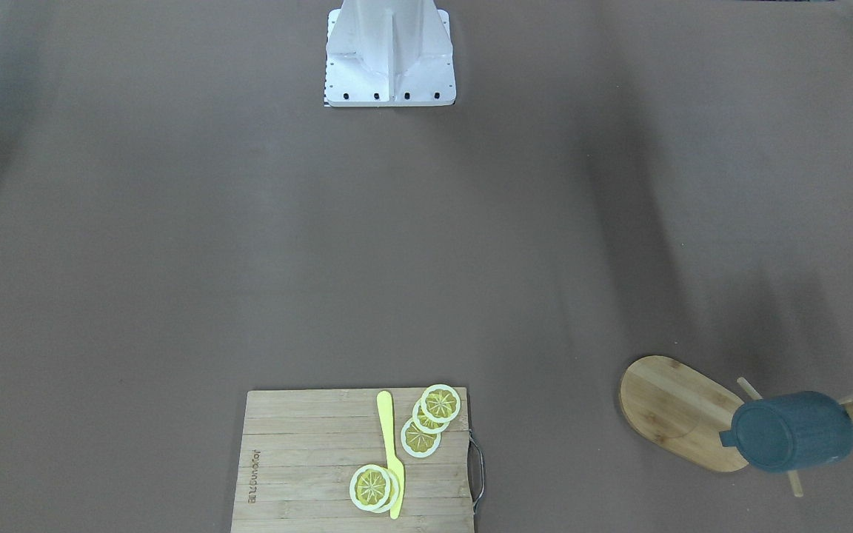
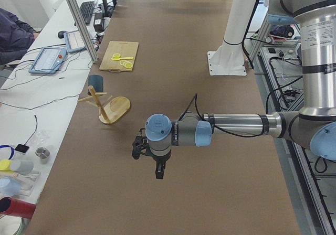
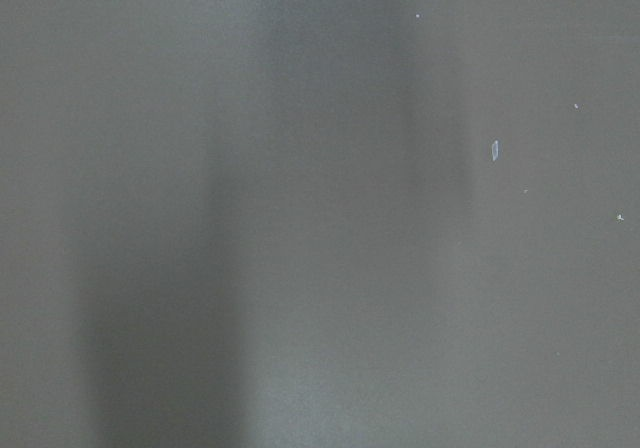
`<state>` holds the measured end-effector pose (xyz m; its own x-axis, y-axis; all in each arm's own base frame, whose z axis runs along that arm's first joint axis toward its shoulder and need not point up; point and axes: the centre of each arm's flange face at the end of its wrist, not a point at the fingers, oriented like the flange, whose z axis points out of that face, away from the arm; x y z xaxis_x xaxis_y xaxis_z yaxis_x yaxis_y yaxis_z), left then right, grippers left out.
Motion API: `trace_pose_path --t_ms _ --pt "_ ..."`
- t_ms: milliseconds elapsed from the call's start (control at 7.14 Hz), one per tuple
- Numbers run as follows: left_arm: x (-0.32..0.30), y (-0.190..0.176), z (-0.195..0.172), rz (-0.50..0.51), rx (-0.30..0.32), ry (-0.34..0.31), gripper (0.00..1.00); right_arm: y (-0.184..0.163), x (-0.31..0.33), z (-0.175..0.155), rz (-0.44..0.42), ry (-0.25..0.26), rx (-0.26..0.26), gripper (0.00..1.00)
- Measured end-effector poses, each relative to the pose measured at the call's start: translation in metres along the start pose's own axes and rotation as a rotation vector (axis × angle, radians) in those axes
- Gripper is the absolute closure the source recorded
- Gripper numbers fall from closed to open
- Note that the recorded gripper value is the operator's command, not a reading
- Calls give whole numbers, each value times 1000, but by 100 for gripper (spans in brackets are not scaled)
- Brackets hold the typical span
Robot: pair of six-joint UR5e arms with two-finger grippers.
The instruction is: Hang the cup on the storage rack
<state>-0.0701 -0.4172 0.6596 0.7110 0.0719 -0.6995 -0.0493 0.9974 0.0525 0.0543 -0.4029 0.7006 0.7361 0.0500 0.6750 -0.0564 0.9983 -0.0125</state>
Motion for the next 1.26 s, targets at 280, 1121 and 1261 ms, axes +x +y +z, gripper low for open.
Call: trace_pose_path --t_ms 280,1121,1261 --pt "0 0 0 1 1 0 1 0 -1 -1 -2 -2 1 0" --pt "-1 0 0 -1 0 0 1 2 -9 -10 -16 -8 17 0" --pt "-1 0 0 -1 0 0 1 6 -12 -13 -19 -9 21 0"
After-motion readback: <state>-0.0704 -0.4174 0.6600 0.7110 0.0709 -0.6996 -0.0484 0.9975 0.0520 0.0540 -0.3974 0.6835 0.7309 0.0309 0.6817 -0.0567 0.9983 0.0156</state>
